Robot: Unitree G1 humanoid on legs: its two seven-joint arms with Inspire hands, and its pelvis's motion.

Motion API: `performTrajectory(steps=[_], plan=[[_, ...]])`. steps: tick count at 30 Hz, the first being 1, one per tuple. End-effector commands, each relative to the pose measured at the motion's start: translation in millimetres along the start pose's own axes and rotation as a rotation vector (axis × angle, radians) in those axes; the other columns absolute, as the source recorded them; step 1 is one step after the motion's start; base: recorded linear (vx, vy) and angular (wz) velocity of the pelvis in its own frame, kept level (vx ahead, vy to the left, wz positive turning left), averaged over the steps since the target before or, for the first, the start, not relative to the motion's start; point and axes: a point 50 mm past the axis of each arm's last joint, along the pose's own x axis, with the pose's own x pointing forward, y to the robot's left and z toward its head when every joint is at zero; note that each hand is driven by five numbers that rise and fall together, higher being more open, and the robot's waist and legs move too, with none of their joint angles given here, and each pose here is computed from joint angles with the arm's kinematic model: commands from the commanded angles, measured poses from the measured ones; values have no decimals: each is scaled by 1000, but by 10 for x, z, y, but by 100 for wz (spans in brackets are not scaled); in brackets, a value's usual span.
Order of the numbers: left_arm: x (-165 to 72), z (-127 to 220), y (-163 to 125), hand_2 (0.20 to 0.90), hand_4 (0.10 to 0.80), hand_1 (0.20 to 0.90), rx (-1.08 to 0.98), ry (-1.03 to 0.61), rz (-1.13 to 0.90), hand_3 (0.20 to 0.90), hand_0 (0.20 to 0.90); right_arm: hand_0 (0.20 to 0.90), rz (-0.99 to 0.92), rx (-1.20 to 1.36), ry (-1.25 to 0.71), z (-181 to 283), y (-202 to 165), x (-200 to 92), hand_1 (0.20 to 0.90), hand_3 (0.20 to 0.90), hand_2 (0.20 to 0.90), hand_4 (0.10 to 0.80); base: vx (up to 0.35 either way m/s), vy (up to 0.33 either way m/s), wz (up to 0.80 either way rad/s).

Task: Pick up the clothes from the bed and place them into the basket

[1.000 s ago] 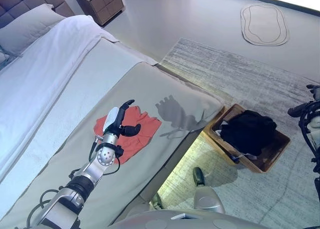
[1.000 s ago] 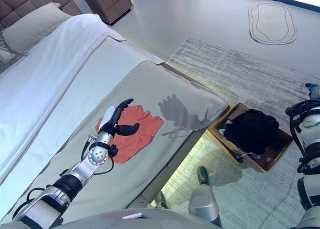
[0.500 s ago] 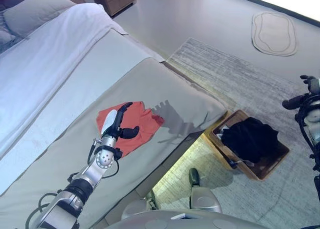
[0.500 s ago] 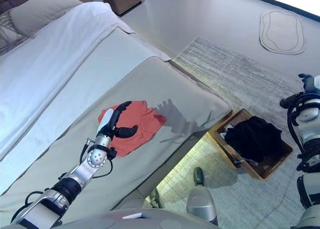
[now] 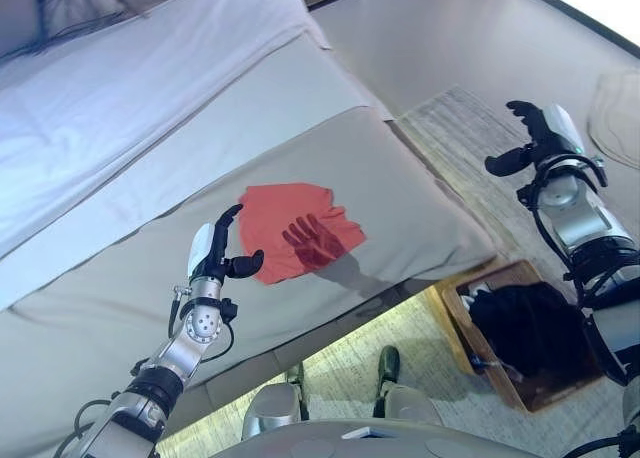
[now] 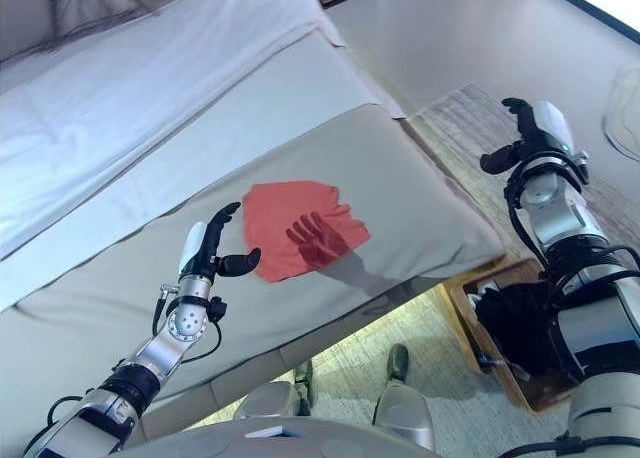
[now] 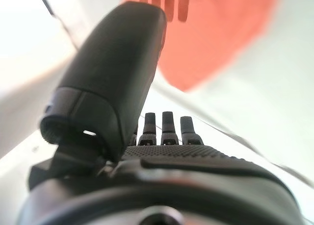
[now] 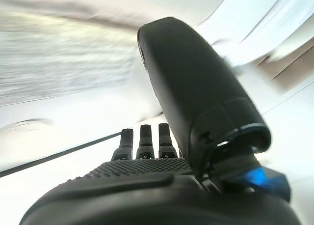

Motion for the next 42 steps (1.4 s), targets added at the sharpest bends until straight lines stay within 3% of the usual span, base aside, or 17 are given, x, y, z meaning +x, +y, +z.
performTrajectory(steps=[1,15,39,40,41,42], plan=[[87,108,264,900,800,900,2,-102,99,900,900,900,-185,-63,-223,609,-333,145,900,900,900,800,42,45,44],[242,729,470,900,800,900,-128,-386,205,900,900,900,-204,-75,-192,1103,-622,308,900,900,900,800,-105,73,35],[112,989,482,900,800,900,-208,-509,225,900,900,900,-124,-235,29,1001,-832,418,900,900,900,800,-50,24,7],[112,992,484,900,800,900,-211,-509,226,900,900,865,-121,-234,28,1007,-835,419,865,859,865,759,-72,5,1],[113,994,486,900,800,900,-212,-508,226,900,900,651,-119,-235,26,1021,-833,418,651,609,651,509,-85,6,2],[108,969,481,900,800,900,-211,-503,224,900,900,300,-126,-243,7,1053,-829,418,300,200,300,100,-77,8,1]])
